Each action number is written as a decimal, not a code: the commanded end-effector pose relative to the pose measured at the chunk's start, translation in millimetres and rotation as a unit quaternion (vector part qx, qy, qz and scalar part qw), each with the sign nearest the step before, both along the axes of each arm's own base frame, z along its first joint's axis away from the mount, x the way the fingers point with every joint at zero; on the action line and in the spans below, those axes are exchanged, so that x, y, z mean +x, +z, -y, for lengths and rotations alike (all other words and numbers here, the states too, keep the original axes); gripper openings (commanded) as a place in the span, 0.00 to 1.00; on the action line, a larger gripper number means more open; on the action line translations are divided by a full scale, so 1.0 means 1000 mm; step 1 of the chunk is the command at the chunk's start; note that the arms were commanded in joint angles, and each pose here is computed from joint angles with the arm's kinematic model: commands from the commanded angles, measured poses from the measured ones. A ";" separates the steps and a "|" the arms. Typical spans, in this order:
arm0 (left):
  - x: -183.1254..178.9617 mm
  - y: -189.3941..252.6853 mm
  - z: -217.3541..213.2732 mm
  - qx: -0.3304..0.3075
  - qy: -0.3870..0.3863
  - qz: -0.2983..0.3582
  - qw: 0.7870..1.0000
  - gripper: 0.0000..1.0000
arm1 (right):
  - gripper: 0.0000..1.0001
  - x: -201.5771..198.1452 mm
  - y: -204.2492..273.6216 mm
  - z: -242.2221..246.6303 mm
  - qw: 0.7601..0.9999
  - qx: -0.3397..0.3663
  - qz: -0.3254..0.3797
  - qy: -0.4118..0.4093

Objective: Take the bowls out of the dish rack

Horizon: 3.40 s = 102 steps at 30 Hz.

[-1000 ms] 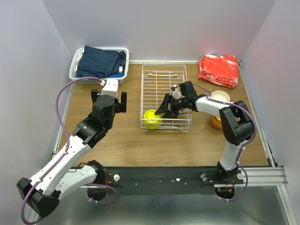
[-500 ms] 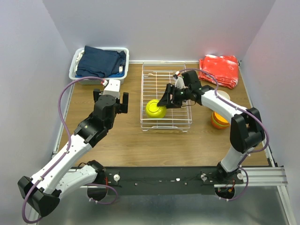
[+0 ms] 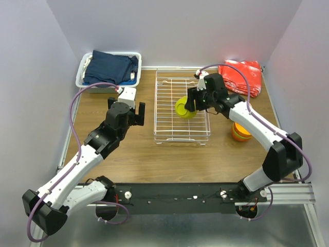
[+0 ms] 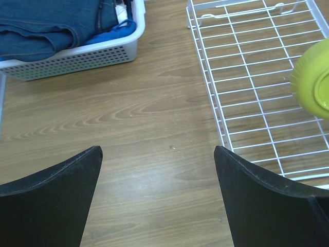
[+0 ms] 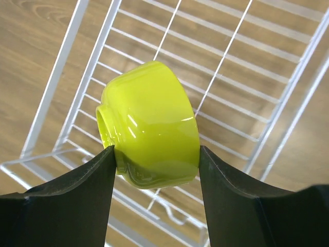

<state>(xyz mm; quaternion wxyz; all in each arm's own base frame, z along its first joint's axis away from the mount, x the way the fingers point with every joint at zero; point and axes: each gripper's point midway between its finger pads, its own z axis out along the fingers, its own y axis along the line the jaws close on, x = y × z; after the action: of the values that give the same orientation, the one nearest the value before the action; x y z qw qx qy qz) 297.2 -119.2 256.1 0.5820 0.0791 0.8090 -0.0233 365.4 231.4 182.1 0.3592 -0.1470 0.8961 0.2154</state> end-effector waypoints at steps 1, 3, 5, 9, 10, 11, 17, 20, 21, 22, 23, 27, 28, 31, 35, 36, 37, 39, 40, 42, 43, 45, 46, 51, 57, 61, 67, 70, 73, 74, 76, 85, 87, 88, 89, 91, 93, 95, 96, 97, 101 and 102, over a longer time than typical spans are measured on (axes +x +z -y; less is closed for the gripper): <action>0.002 0.001 0.012 -0.041 -0.023 -0.008 0.999 0.99 | 0.19 0.009 0.039 0.011 0.978 -0.119 0.169 0.023; 0.001 0.002 0.018 -0.061 -0.038 -0.015 0.997 0.99 | 0.20 0.002 0.042 0.000 0.968 -0.141 0.203 0.038; 0.003 -0.002 0.019 -0.074 -0.040 -0.028 0.996 0.99 | 0.20 -0.003 0.056 -0.006 0.952 -0.165 0.255 0.043; 0.005 -0.001 0.030 -0.109 -0.065 -0.064 0.990 0.99 | 0.23 -0.015 0.063 -0.013 0.925 -0.207 0.315 0.040; 0.008 -0.005 0.034 -0.113 -0.068 -0.080 0.988 0.99 | 0.23 -0.017 0.054 -0.006 0.913 -0.244 0.324 0.040; 0.008 -0.005 0.036 -0.119 -0.070 -0.092 0.986 0.99 | 0.23 -0.023 0.063 -0.017 0.905 -0.236 0.352 0.041; 0.009 0.012 0.052 -0.157 -0.080 -0.152 0.972 0.99 | 0.23 -0.043 0.058 -0.022 0.845 -0.299 0.442 0.028; 0.011 0.020 0.058 -0.168 -0.080 -0.173 0.967 0.99 | 0.23 -0.050 0.061 -0.027 0.826 -0.314 0.469 0.020; 0.011 0.026 0.058 -0.170 -0.076 -0.176 0.966 0.99 | 0.23 -0.054 0.054 -0.027 0.819 -0.323 0.473 0.025; 0.014 0.022 0.060 -0.169 -0.074 -0.188 0.965 0.99 | 0.23 -0.055 0.053 -0.025 0.807 -0.345 0.479 0.023; 0.013 0.022 0.063 -0.172 -0.079 -0.197 0.962 0.99 | 0.23 -0.061 0.061 -0.032 0.802 -0.332 0.496 0.016; 0.014 0.025 0.074 -0.176 -0.101 -0.219 0.954 0.99 | 0.23 -0.069 0.063 -0.034 0.767 -0.355 0.534 0.006; 0.016 0.022 0.076 -0.173 -0.101 -0.225 0.953 0.99 | 0.23 -0.069 0.063 -0.031 0.761 -0.367 0.535 0.000; 0.018 0.024 0.080 -0.175 -0.108 -0.229 0.951 0.99 | 0.23 -0.071 0.061 -0.036 0.734 -0.396 0.552 0.002; 0.023 0.027 0.085 -0.180 -0.116 -0.231 0.949 0.99 | 0.22 -0.077 0.075 -0.038 0.689 -0.416 0.593 -0.019; 0.024 0.026 0.087 -0.181 -0.117 -0.235 0.948 0.99 | 0.22 -0.076 0.070 -0.040 0.679 -0.427 0.596 -0.016; 0.027 0.026 0.090 -0.185 -0.119 -0.238 0.946 0.99 | 0.21 -0.077 0.071 -0.041 0.672 -0.431 0.602 -0.019; 0.029 0.025 0.095 -0.192 -0.124 -0.243 0.943 0.99 | 0.22 -0.080 0.077 -0.042 0.652 -0.432 0.622 -0.033; 0.031 0.024 0.098 -0.195 -0.127 -0.247 0.940 0.99 | 0.21 -0.081 0.079 -0.043 0.646 -0.433 0.627 -0.037; 0.034 0.025 0.105 -0.208 -0.135 -0.252 0.935 0.99 | 0.22 -0.083 0.086 -0.043 0.634 -0.431 0.640 -0.052; 0.037 0.024 0.108 -0.210 -0.135 -0.255 0.934 0.99 | 0.21 -0.084 0.081 -0.046 0.630 -0.435 0.642 -0.048; 0.040 0.024 0.113 -0.218 -0.139 -0.260 0.930 0.99 | 0.22 -0.084 0.080 -0.049 0.624 -0.439 0.645 -0.043; 0.043 0.025 0.116 -0.222 -0.141 -0.261 0.929 0.99 | 0.21 -0.084 0.080 -0.051 0.623 -0.440 0.646 -0.042; 0.049 0.019 0.126 -0.229 -0.149 -0.283 0.920 0.99 | 0.22 -0.084 0.091 -0.059 0.611 -0.436 0.659 -0.043; 0.059 0.019 0.131 -0.230 -0.142 -0.293 0.917 0.99 | 0.22 -0.084 0.103 -0.064 0.601 -0.434 0.669 -0.048; 0.063 0.007 0.124 -0.209 -0.117 -0.307 0.921 0.99 | 0.22 -0.084 0.105 -0.064 0.599 -0.438 0.669 -0.049; 0.061 -0.021 0.105 -0.162 -0.077 -0.336 0.925 0.90 | 0.22 -0.084 0.107 -0.064 0.597 -0.439 0.669 -0.051; 0.056 -0.033 0.109 -0.161 -0.087 -0.355 0.917 0.82 | 0.22 -0.085 0.109 -0.063 0.597 -0.437 0.670 -0.052; 0.054 -0.042 0.113 -0.166 -0.092 -0.368 0.910 0.72 | 0.22 -0.084 0.109 -0.062 0.597 -0.438 0.670 -0.053; 0.054 -0.044 0.115 -0.168 -0.096 -0.371 0.908 0.68 | 0.22 -0.085 0.109 -0.063 0.597 -0.437 0.670 -0.053; 0.053 -0.048 0.120 -0.173 -0.105 -0.381 0.902 0.62 | 0.22 -0.085 0.110 -0.062 0.596 -0.438 0.671 -0.053; 0.045 -0.060 0.132 -0.186 -0.131 -0.419 0.879 0.47 | 0.23 -0.085 0.107 -0.065 0.590 -0.443 0.674 -0.045; 0.042 -0.060 0.132 -0.183 -0.135 -0.426 0.876 0.35 | 0.23 -0.085 0.107 -0.066 0.588 -0.444 0.674 -0.043; 0.042 -0.060 0.132 -0.182 -0.137 -0.427 0.875 0.31 | 0.23 -0.085 0.105 -0.066 0.587 -0.446 0.674 -0.041; 0.042 -0.061 0.132 -0.181 -0.137 -0.429 0.874 0.24 | 0.24 -0.085 0.104 -0.066 0.588 -0.446 0.673 -0.041; 0.042 -0.057 0.133 -0.182 -0.140 -0.425 0.875 0.02 | 0.26 -0.084 0.105 -0.066 0.588 -0.446 0.673 -0.042; 0.046 -0.054 0.131 -0.179 -0.133 -0.417 0.881 0.00 | 0.34 -0.084 0.105 -0.065 0.589 -0.447 0.672 -0.042; 0.051 -0.046 0.130 -0.180 -0.131 -0.402 0.888 0.00 | 0.51 -0.085 0.108 -0.065 0.588 -0.447 0.673 -0.045; 0.054 -0.042 0.129 -0.179 -0.129 -0.394 0.892 0.00 | 0.57 -0.085 0.111 -0.062 0.590 -0.445 0.672 -0.051; 0.061 -0.033 0.126 -0.177 -0.122 -0.376 0.902 0.00 | 0.62 -0.085 0.114 -0.061 0.591 -0.443 0.672 -0.055; 0.082 -0.010 0.118 -0.168 -0.100 -0.324 0.926 0.00 | 0.85 -0.086 0.125 -0.049 0.615 -0.425 0.659 -0.082; 0.087 -0.004 0.117 -0.168 -0.097 -0.312 0.930 0.00 | 0.87 -0.086 0.126 -0.045 0.622 -0.424 0.652 -0.087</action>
<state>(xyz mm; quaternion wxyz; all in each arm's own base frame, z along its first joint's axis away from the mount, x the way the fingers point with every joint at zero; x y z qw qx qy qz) 356.0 -243.5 205.3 0.2100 0.0436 0.9440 -0.2505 290.4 336.0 218.7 0.6137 -0.5612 0.3390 -0.4399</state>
